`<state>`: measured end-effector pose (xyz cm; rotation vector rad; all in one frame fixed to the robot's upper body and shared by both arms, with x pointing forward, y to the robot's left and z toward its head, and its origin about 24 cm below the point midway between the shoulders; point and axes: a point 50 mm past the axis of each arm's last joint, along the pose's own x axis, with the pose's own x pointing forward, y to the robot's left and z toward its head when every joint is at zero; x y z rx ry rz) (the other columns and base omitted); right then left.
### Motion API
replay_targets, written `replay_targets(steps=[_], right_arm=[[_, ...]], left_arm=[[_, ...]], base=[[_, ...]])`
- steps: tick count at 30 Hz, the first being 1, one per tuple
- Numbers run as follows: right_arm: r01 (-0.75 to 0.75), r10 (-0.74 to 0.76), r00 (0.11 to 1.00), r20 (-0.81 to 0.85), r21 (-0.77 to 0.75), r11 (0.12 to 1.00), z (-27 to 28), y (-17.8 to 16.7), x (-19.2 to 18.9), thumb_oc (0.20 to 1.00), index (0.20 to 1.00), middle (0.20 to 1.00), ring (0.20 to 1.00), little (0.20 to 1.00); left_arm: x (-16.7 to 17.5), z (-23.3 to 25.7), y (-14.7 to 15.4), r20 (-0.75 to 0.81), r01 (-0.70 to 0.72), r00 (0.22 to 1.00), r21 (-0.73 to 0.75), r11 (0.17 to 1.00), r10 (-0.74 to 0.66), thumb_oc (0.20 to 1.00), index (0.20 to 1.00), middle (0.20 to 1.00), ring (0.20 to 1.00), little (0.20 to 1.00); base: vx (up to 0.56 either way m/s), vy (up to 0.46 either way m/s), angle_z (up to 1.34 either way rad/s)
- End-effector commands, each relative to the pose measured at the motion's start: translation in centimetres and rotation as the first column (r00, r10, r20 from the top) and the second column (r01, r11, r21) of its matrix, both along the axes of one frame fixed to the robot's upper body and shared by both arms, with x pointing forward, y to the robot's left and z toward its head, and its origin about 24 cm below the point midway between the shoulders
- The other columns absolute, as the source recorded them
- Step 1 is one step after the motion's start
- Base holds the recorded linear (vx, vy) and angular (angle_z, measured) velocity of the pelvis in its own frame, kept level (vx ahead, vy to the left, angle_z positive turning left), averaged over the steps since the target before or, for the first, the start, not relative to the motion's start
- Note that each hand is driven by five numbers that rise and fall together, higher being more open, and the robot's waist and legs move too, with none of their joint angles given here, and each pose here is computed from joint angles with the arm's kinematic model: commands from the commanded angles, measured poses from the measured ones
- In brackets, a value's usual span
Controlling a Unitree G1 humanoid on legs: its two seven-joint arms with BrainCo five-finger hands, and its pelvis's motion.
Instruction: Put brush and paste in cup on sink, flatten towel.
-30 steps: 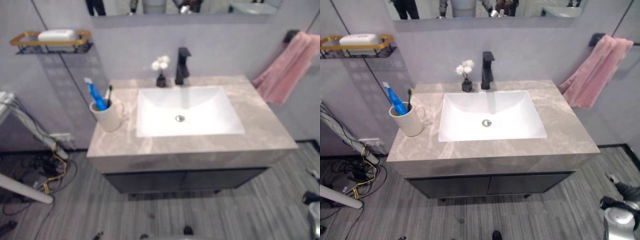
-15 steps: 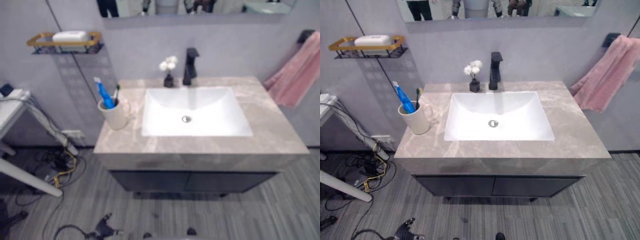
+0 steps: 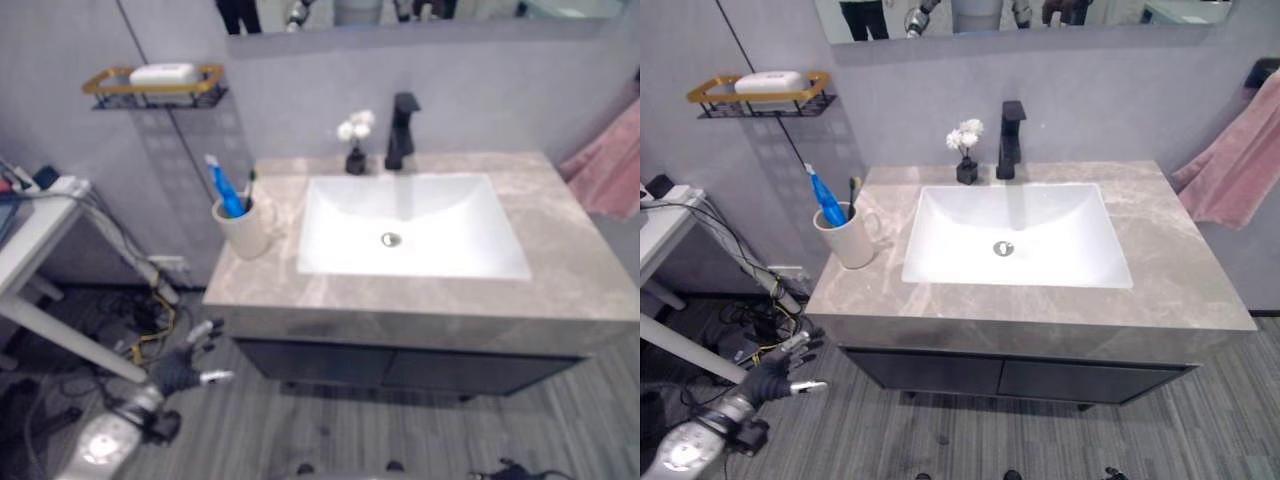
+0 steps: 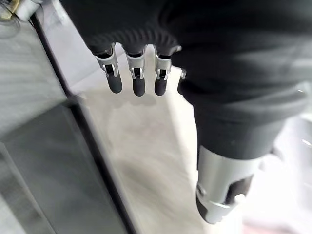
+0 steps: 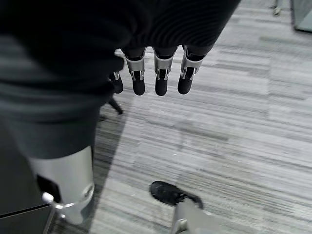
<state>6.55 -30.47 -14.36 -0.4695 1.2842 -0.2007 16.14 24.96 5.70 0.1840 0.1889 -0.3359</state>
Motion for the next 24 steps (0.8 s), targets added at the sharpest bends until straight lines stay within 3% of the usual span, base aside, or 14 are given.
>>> replay_targets(steps=[1,5,7,9,12,13,15,24], right_arm=[[-0.104,0.106,0.994,-0.037,0.053,0.993,-0.9,2.1,0.0,1.000,1.000,1.000,1.000,1.000],[-0.113,0.115,0.993,-0.028,0.062,0.992,-1.1,2.8,-0.6,1.000,1.000,1.000,1.000,1.000],[-0.111,0.113,0.993,-0.026,0.064,0.992,-1.2,2.9,-0.8,1.000,1.000,1.000,1.000,1.000],[-0.109,0.111,0.993,-0.027,0.059,0.992,-1.2,2.8,-0.9,1.000,1.000,1.000,1.000,1.000],[-0.100,0.101,0.995,-0.025,0.054,0.994,-1.1,2.7,-1.0,1.000,1.000,1.000,1.000,1.000],[-0.219,0.220,0.975,-0.039,0.024,0.975,-0.9,2.5,-0.4,1.000,1.000,1.000,1.000,1.000],[-0.270,0.270,0.961,-0.051,0.008,0.963,-0.7,2.1,-0.3,1.000,1.000,1.000,1.000,1.000],[-0.181,0.181,0.982,-0.053,0.006,0.983,-0.7,1.5,-1.3,1.000,1.000,1.000,1.000,1.000]], left_arm=[[1.1,3.6,0.7,0.212,-0.050,0.974,-0.156,0.986,0.083,1.000,1.000,1.000,1.000,1.000],[1.2,2.8,2.0,0.230,-0.192,0.944,-0.204,0.960,0.238,1.000,1.000,1.000,1.000,1.000],[1.6,2.8,2.3,0.258,-0.241,0.925,-0.176,0.954,0.281,0.476,0.476,0.476,0.476,0.476],[1.8,2.5,2.4,0.254,-0.244,0.923,-0.200,0.949,0.291,0.244,0.244,0.244,0.244,0.244],[2.2,2.2,2.3,0.257,-0.253,0.918,-0.206,0.945,0.302,0.200,0.200,0.200,0.200,0.200],[3.1,2.1,2.2,0.269,-0.259,0.913,-0.198,0.945,0.307,0.200,0.200,0.200,0.200,0.200],[3.5,2.2,2.2,0.280,-0.257,0.910,-0.201,0.945,0.307,0.200,0.200,0.200,0.200,0.200],[5.3,3.0,2.3,0.350,-0.289,0.872,-0.198,0.937,0.343,0.200,0.200,0.200,0.200,0.200]], base=[[0.00,0.000,0.00],[0.00,-0.002,0.03],[0.00,0.000,0.03],[0.00,0.001,0.02],[0.00,0.000,0.00],[0.00,0.000,0.00],[0.00,0.010,-0.06],[0.01,0.001,-0.08]])
